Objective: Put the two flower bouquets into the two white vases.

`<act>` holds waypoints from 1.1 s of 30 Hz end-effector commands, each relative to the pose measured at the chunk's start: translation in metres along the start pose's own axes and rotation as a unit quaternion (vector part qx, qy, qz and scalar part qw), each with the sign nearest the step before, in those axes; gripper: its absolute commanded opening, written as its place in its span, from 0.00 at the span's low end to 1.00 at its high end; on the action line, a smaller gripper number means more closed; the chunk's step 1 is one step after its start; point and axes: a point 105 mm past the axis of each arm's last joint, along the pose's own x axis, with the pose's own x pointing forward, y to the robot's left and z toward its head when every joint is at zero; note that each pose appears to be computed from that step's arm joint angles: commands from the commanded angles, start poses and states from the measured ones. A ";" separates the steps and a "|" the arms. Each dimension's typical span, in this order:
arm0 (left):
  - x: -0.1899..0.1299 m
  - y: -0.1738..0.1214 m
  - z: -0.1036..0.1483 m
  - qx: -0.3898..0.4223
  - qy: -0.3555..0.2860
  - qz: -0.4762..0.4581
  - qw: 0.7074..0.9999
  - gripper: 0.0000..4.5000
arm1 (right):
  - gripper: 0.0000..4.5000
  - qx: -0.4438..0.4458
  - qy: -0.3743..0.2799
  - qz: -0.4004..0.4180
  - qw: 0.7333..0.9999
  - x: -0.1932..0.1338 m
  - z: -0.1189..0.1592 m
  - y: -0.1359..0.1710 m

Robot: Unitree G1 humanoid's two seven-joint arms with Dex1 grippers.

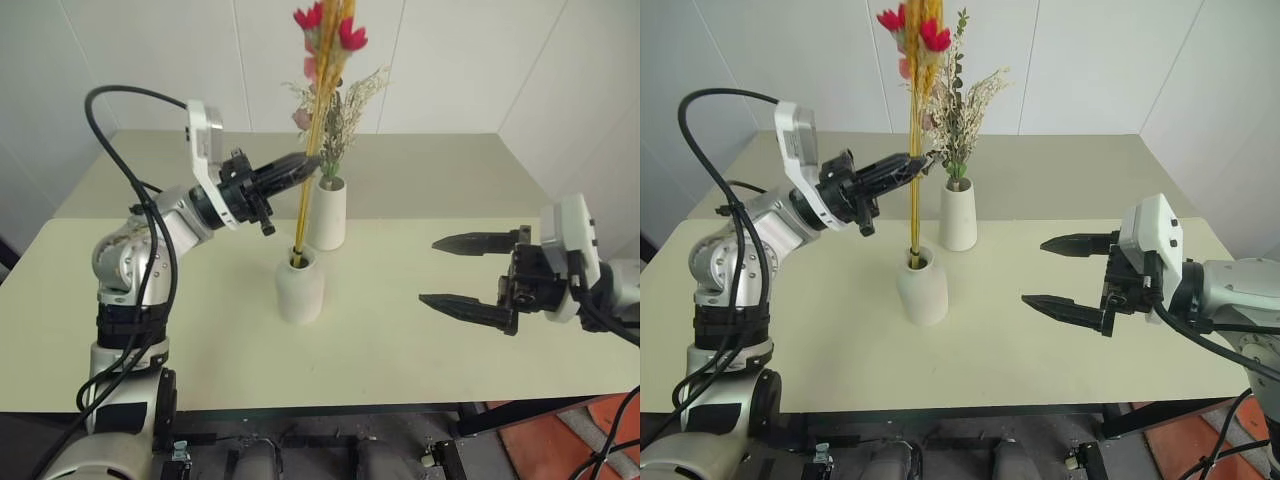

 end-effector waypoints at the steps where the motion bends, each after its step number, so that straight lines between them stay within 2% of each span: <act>1: 0.000 -0.007 0.005 0.013 -0.011 -0.008 1.000 0.00 | 1.00 -0.020 -0.007 -0.008 1.000 -0.005 0.010 0.001; 4: -0.007 -0.013 -0.004 0.001 0.007 -0.011 1.000 0.15 | 1.00 -0.017 -0.008 -0.008 1.000 -0.005 0.009 0.001; 9: -0.036 -0.017 -0.010 0.000 0.038 0.018 0.999 0.51 | 1.00 -0.008 -0.008 -0.005 1.000 -0.005 0.006 0.001; 14: -0.066 -0.018 -0.021 0.031 0.105 0.046 0.993 0.87 | 1.00 -0.003 -0.007 0.002 1.000 -0.004 0.004 0.000; 16: -0.087 -0.018 -0.025 0.071 0.156 0.051 0.984 0.99 | 1.00 0.004 -0.003 0.003 1.000 -0.006 0.001 0.000; 18: -0.103 -0.016 -0.023 0.104 0.192 0.060 0.974 0.99 | 1.00 0.012 0.003 0.001 1.000 -0.008 -0.003 -0.002; 22: -0.120 -0.014 -0.017 0.134 0.221 0.078 0.963 0.99 | 1.00 0.024 0.012 -0.017 1.000 -0.013 -0.013 -0.008; 29: -0.151 -0.031 -0.008 0.133 0.264 0.053 0.954 0.99 | 1.00 0.032 0.017 -0.044 0.998 -0.018 -0.020 -0.019; 33: -0.155 -0.035 -0.008 0.131 0.273 0.042 0.952 0.99 | 1.00 0.033 0.017 -0.048 0.998 -0.021 -0.019 -0.021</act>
